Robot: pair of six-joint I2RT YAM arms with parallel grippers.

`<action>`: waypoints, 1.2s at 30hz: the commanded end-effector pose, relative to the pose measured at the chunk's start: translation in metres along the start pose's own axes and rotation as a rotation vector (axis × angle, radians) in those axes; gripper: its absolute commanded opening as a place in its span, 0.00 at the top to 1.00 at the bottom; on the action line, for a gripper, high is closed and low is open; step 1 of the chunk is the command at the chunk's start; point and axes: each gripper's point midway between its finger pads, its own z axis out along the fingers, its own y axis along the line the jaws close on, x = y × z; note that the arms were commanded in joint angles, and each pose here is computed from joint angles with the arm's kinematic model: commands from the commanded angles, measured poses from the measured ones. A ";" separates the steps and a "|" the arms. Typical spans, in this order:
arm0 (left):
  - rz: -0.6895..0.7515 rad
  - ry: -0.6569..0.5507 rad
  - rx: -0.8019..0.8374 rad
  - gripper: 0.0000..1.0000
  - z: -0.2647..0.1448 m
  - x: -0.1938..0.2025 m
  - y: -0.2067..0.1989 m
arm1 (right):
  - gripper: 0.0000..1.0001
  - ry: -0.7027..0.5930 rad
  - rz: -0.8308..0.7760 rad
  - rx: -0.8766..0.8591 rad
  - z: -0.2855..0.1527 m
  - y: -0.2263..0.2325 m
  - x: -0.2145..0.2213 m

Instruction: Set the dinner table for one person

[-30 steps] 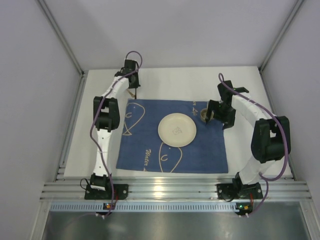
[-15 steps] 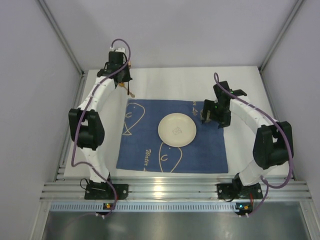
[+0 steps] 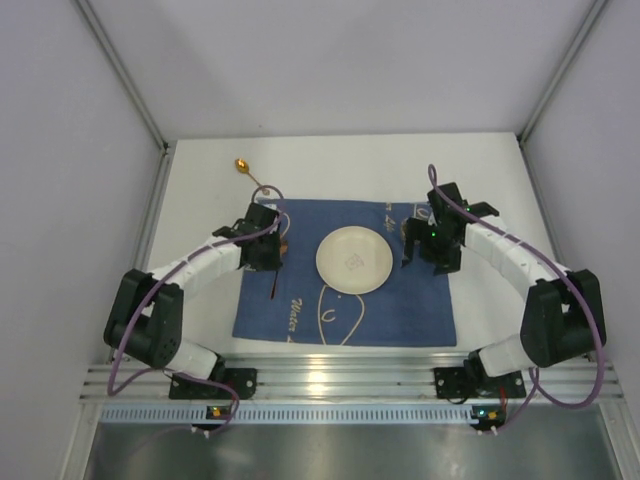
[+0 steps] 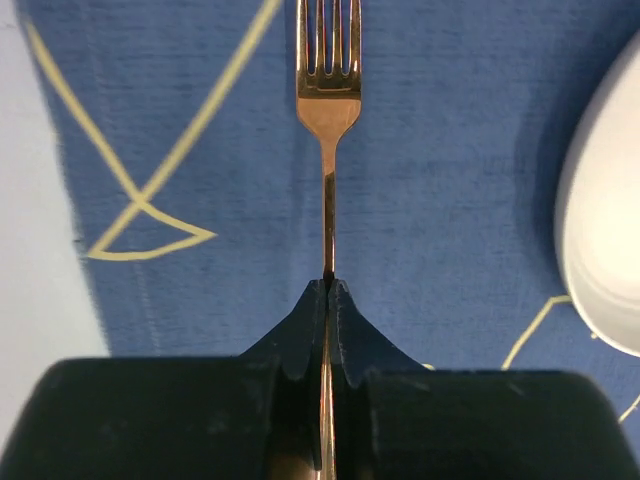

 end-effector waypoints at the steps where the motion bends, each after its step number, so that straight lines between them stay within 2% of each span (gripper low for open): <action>1: -0.021 -0.158 0.065 1.00 -0.014 -0.032 -0.036 | 0.11 -0.050 -0.026 -0.058 -0.006 0.013 0.002; 5: 0.003 -0.132 0.033 1.00 0.002 -0.021 -0.044 | 0.11 -0.057 -0.029 -0.066 -0.008 0.009 0.013; 10: -0.016 -0.060 -0.050 1.00 0.017 0.000 -0.034 | 0.10 -0.056 -0.023 -0.055 -0.007 -0.001 0.028; 12: -0.014 -0.027 -0.088 0.84 0.022 0.010 -0.027 | 0.10 -0.059 -0.020 -0.049 -0.008 -0.005 0.031; 14: -0.015 -0.007 -0.097 0.58 0.021 0.012 -0.026 | 0.10 -0.066 -0.019 -0.050 -0.009 -0.006 0.034; 15: -0.014 0.009 -0.103 0.39 0.020 0.014 -0.025 | 0.10 -0.070 -0.019 -0.046 -0.010 -0.008 0.034; 16: -0.014 -0.004 -0.095 0.28 0.017 0.008 -0.029 | 0.09 -0.071 -0.019 -0.044 -0.010 -0.009 0.035; 18: -0.009 -0.030 -0.106 0.12 0.010 -0.003 -0.029 | 0.09 -0.080 -0.019 -0.040 -0.012 -0.009 0.034; 21: 0.007 -0.090 -0.126 0.10 -0.002 -0.037 -0.032 | 0.09 -0.078 -0.024 -0.031 -0.014 -0.011 0.036; 22: 0.002 -0.129 -0.125 0.10 -0.010 -0.063 -0.031 | 0.09 -0.080 -0.027 -0.027 -0.015 -0.012 0.035; 27: -0.040 -0.200 -0.266 0.12 -0.003 -0.142 0.007 | 0.08 -0.073 -0.038 0.002 -0.015 -0.018 0.036; 28: -0.054 -0.260 -0.282 0.13 -0.010 -0.172 0.009 | 0.08 -0.070 -0.037 0.006 -0.014 -0.019 0.036; 30: -0.079 -0.240 -0.358 0.13 0.008 -0.187 0.027 | 0.08 -0.055 -0.038 0.013 -0.012 -0.020 0.038; 31: -0.123 -0.302 -0.368 0.13 0.000 -0.220 0.032 | 0.07 -0.052 -0.041 0.017 -0.012 -0.020 0.037; 32: -0.130 -0.267 -0.415 0.14 0.023 -0.221 0.042 | 0.07 -0.050 -0.042 0.024 -0.011 -0.021 0.036; 33: -0.139 -0.253 -0.432 0.14 0.029 -0.226 0.047 | 0.07 -0.051 -0.040 0.029 -0.012 -0.021 0.034; 34: -0.168 -0.298 -0.431 0.14 0.025 -0.250 0.049 | 0.06 -0.052 -0.046 0.041 -0.012 -0.023 0.033; 35: -0.167 -0.266 -0.459 0.14 0.049 -0.246 0.055 | 0.06 -0.049 -0.044 0.051 -0.011 -0.025 0.032; 36: -0.187 -0.302 -0.455 0.14 0.049 -0.263 0.056 | 0.06 -0.050 -0.044 0.057 -0.012 -0.026 0.030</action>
